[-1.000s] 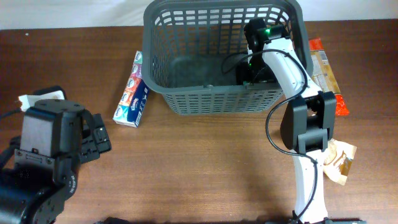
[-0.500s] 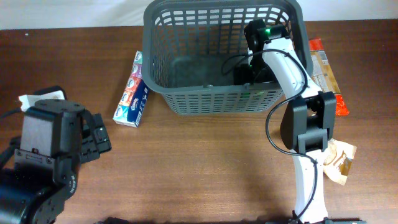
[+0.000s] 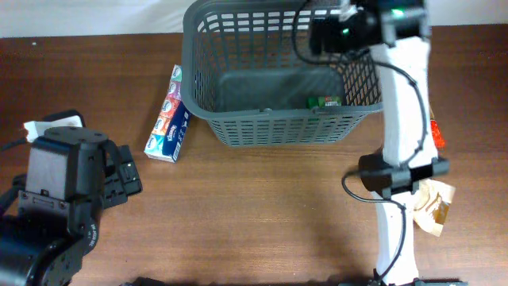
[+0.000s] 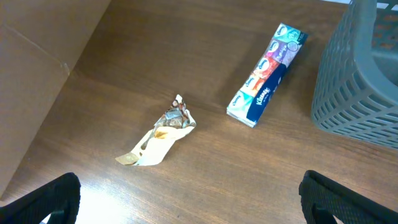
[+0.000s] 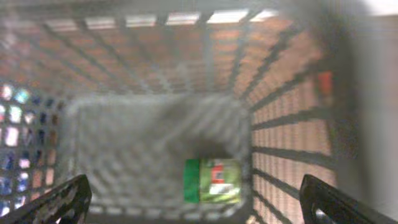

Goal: Pack container
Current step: 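Lower the Knorr jar into the basket, open and withdraw right gripper, then move the right gripper down over the orange-ended snack pack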

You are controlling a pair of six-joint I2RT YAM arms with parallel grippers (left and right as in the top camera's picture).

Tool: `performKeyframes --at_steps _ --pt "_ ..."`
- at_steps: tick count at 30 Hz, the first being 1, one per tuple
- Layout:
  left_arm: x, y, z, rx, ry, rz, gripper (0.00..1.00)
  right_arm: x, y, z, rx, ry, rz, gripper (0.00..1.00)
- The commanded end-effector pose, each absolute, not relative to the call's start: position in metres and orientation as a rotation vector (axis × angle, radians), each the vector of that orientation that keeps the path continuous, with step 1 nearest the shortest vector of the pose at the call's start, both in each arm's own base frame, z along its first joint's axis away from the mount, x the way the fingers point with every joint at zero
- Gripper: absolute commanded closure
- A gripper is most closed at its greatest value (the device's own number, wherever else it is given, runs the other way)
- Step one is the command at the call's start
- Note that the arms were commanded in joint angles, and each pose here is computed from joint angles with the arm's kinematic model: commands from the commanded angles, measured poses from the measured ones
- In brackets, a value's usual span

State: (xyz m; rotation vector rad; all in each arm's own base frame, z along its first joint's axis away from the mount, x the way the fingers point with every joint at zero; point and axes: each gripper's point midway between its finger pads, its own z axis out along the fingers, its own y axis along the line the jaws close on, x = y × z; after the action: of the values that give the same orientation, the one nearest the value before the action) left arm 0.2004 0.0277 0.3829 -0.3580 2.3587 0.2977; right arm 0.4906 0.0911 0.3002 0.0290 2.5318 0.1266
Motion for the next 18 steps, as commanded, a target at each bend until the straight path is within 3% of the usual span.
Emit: performKeyframes --at_steps 1,11,18 --pt "0.201 0.028 0.382 -0.370 2.361 0.296 0.00 0.469 0.036 0.354 0.187 2.400 -0.014 0.01" --pt "0.201 0.028 0.382 -0.370 2.361 0.296 0.00 0.409 -0.096 0.430 0.457 2.194 -0.176 0.01" --pt "0.201 0.028 0.382 -0.370 2.361 0.296 0.00 0.367 -0.168 0.424 0.784 2.173 -0.216 0.01"
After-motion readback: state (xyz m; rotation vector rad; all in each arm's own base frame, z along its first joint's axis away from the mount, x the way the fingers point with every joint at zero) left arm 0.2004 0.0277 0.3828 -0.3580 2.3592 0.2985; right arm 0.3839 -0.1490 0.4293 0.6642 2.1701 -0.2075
